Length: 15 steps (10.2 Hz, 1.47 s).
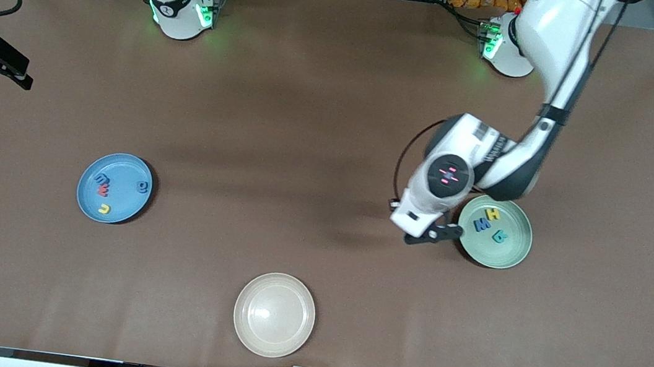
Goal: Sort upper and lower case letters into plates
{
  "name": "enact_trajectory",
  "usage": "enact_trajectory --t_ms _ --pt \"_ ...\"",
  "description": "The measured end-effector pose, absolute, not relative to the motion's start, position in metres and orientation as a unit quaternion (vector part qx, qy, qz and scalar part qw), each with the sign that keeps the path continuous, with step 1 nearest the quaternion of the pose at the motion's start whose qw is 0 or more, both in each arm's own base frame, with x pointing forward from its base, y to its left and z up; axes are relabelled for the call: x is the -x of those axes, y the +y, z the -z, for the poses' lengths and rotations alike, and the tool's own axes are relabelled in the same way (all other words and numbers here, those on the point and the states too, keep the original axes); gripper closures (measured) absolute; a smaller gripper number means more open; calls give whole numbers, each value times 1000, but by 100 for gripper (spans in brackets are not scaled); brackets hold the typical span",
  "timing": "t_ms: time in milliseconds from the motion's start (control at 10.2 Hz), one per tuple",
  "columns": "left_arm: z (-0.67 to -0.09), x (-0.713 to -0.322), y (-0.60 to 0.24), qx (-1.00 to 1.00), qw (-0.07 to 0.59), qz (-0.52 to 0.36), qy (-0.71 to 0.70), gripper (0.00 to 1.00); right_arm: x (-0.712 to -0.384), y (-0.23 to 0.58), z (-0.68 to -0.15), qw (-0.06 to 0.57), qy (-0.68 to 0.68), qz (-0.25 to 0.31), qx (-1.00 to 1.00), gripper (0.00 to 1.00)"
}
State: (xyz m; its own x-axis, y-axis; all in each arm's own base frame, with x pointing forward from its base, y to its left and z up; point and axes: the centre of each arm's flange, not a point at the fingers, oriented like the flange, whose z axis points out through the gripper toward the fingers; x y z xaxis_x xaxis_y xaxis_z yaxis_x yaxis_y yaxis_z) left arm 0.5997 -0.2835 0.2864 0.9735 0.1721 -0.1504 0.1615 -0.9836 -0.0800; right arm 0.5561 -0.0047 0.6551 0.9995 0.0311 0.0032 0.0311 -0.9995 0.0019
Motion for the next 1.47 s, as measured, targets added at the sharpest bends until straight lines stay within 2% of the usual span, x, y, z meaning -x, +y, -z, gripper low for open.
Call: enact_trajectory --t_ms 294,589,1080,1276,1472 --pt "-278 -610 -160 994 20 -106 1 64 -557 -4 -656 1 17 -4 -1000 0" --pt "-247 -597 -91 995 0 -85 56 64 -558 -2 -655 0 18 -5 -1000 0" --pt "-226 -584 -84 993 7 -80 84 63 -563 2 -647 0 22 0 -1000 0" --pt "-226 -584 -84 993 7 -80 84 59 -563 2 -647 0 22 0 -1000 0" --pt "-225 -584 -84 993 7 -80 85 31 -563 2 -646 0 22 0 -1000 0"
